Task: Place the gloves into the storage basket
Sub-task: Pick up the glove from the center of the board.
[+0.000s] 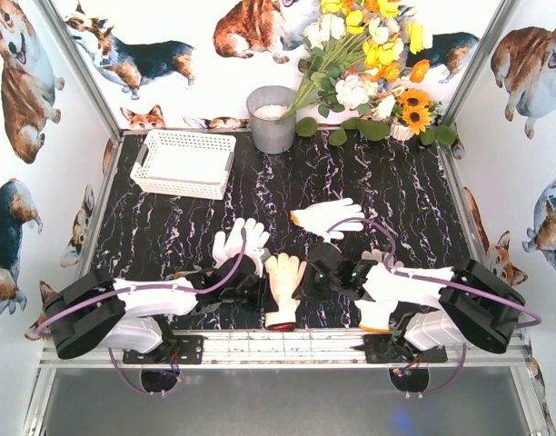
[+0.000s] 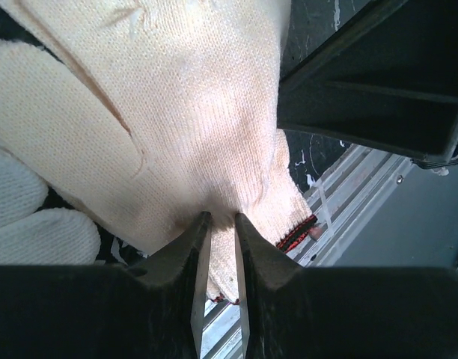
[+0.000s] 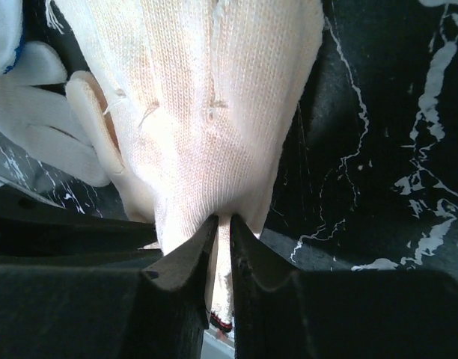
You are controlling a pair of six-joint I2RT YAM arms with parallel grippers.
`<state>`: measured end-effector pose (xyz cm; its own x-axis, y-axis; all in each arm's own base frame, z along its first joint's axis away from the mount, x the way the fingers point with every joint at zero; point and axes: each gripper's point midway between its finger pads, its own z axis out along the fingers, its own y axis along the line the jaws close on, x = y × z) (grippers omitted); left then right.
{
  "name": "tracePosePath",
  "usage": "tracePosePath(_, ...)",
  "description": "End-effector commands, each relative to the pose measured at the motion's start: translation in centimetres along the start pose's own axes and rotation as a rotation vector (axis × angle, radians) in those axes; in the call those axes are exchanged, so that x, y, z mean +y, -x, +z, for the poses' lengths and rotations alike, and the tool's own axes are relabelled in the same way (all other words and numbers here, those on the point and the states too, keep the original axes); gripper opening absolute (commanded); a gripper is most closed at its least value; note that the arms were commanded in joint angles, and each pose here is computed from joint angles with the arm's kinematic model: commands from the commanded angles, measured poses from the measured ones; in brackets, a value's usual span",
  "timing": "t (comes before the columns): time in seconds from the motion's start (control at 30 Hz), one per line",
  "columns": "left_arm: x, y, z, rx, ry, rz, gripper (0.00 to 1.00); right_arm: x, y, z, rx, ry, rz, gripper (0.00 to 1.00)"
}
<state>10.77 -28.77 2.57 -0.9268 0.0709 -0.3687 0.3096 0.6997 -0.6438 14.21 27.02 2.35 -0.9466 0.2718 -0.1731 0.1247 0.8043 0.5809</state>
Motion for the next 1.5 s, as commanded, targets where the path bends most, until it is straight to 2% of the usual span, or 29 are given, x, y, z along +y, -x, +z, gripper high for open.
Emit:
tracePosePath(0.0, 2.2, -1.3, -0.5, 0.015, 0.076, 0.006, 0.15, 1.3, 1.1, -0.1, -0.038, 0.024, -0.008, 0.15)
tracePosePath(0.23, 1.8, -0.6, -1.2, -0.018, 0.071, 0.018, 0.16, -0.7, 2.2, -2.4, -0.118, -0.065, -0.033, 0.20)
tracePosePath(0.37, -0.6, 0.4, -1.8, -0.034, -0.007, 0.048, 0.26, 2.0, 2.1, -3.6, -0.093, 0.041, -0.114, 0.27)
tracePosePath(0.5, -2.8, 1.3, -2.5, -0.050, -0.066, 0.092, 0.31, 5.6, 1.6, -4.5, -0.050, 0.163, -0.173, 0.28)
tracePosePath(0.63, -3.3, 1.0, -2.6, -0.041, -0.088, 0.097, 0.27, 7.3, 1.3, -3.8, -0.026, 0.239, -0.158, 0.25)
tracePosePath(0.77, -3.1, 0.3, -2.1, -0.026, -0.098, 0.081, 0.23, 7.3, 0.6, -1.9, 0.025, 0.236, -0.125, 0.15)
tracePosePath(0.9, -3.4, -0.5, -1.6, -0.011, -0.126, 0.085, 0.22, 7.0, 0.3, -0.2, 0.043, 0.219, -0.112, 0.12)
tracePosePath(1.0, -1.7, -1.8, -0.9, 0.039, -0.065, 0.078, 0.21, 5.9, 0.6, 0.8, 0.031, 0.160, -0.107, 0.10)
tracePosePath(1.17, 1.4, -4.4, -0.9, 0.135, 0.083, 0.093, 0.19, 3.8, 2.0, 1.4, -0.031, 0.035, -0.095, 0.10)
tracePosePath(1.33, 1.1, -4.9, -1.2, 0.128, 0.069, 0.079, 0.19, 2.8, 4.0, 1.5, -0.085, 0.001, -0.095, 0.11)
tracePosePath(1.47, -0.6, -3.4, -1.4, 0.080, 0.044, 0.090, 0.20, 3.5, 5.0, 1.5, -0.078, 0.010, -0.110, 0.15)
